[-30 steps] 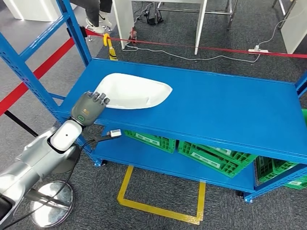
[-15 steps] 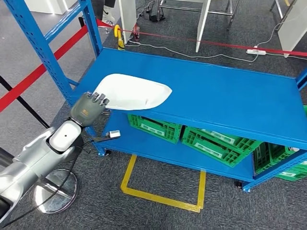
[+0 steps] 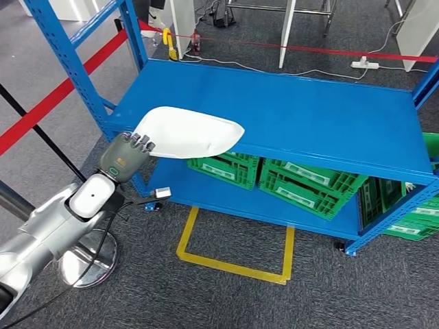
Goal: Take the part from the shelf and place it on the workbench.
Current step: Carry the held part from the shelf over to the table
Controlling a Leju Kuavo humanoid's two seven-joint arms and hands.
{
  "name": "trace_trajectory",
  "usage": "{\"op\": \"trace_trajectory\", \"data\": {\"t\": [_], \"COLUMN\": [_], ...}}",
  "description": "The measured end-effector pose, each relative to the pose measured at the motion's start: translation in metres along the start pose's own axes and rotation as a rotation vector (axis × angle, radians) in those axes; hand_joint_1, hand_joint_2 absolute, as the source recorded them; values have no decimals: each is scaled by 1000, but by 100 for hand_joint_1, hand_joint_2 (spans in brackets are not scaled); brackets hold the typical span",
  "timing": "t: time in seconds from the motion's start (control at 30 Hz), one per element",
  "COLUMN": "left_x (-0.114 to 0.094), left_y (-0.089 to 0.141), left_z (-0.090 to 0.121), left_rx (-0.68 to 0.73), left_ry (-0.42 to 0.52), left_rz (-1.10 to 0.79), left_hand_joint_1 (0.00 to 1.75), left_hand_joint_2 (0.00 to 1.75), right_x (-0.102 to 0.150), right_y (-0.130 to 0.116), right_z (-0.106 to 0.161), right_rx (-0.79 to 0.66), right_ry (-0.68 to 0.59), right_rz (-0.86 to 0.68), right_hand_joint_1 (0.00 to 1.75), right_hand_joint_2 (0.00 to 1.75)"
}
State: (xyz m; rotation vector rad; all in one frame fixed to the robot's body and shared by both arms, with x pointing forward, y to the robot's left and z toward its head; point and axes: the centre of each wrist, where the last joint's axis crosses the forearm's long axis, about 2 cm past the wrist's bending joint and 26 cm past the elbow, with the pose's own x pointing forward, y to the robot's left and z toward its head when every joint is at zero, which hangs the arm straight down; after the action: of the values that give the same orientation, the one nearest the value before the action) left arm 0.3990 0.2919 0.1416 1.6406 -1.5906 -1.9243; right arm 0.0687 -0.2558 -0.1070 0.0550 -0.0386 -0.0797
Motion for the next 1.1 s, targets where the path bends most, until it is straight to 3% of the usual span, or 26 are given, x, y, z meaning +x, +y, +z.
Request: {"op": "trace_trajectory", "data": {"t": [1.1], "left_x": [-2], "left_y": [-1], "left_z": [4], "left_rx": [-15], "left_ry": [-14], "left_rz": [1], "left_hand_joint_1": [175], "left_hand_joint_2": [175], "right_x": [2], "right_y": [-1], "right_z": [0], "right_rx": [7], "right_ry": [-5], "right_rz": [2], "right_hand_joint_1": [0], "right_hand_joint_2": [0]}}
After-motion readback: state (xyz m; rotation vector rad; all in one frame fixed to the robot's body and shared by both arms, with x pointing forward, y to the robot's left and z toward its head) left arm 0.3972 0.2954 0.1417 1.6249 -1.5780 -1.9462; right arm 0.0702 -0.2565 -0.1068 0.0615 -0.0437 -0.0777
